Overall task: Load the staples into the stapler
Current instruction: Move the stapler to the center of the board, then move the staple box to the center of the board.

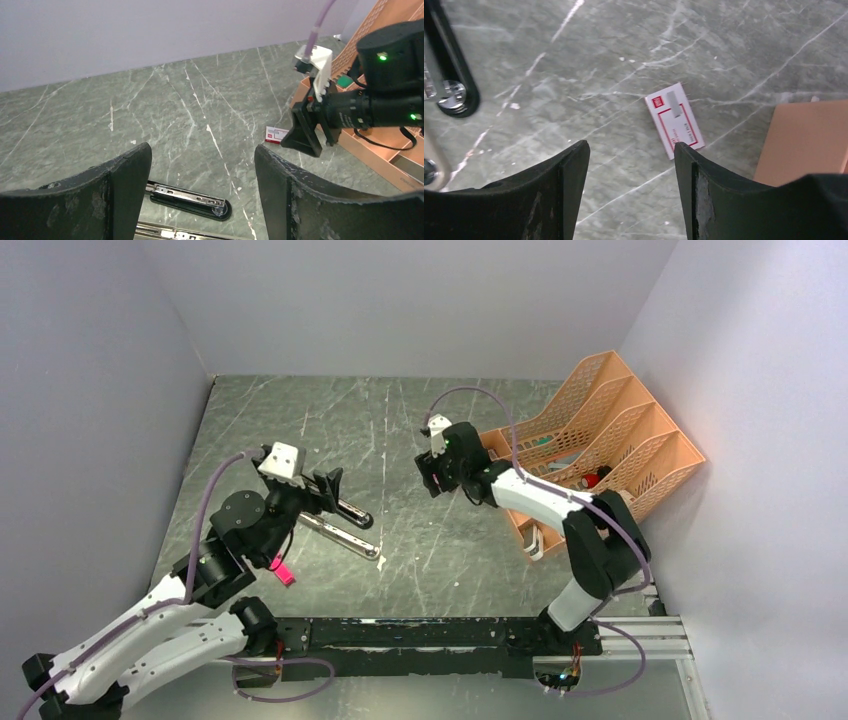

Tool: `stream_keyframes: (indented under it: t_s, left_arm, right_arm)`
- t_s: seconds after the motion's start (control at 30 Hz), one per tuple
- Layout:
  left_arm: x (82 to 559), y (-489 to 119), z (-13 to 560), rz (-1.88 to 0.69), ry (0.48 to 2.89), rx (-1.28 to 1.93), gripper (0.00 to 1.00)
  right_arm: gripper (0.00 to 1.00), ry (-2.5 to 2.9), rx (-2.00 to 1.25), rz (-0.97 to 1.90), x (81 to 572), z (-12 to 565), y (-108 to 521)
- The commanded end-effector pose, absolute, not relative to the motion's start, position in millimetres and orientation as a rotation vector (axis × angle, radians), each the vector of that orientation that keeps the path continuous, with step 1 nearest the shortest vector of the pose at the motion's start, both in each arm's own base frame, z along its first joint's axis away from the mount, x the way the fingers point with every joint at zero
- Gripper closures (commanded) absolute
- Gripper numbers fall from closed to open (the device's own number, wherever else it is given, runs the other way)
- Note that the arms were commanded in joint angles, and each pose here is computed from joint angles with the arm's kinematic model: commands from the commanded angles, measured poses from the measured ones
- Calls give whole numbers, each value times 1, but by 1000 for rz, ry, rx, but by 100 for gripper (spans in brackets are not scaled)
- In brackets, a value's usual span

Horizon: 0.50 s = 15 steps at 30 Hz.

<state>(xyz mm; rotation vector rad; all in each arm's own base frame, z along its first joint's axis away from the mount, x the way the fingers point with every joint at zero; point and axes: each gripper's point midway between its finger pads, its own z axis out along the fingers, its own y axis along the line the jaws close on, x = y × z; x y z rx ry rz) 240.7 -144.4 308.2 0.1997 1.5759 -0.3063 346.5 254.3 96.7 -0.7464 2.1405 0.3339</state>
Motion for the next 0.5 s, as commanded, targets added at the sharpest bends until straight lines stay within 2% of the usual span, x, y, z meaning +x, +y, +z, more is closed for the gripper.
stream_keyframes:
  t_s: [0.0,0.13,0.47]
  left_arm:
    - [240,-150,316,-342,1584,206,21]
    - [240,-151,314,-343,1593,211,20]
    - [242,-153,310,-332,1605,223,20]
  right_arm:
    - [32,2216,-855,297,359,79,240]
    - [26,2228,-888,308,376,72,233]
    - [26,2324,-1021,340,387,36,216]
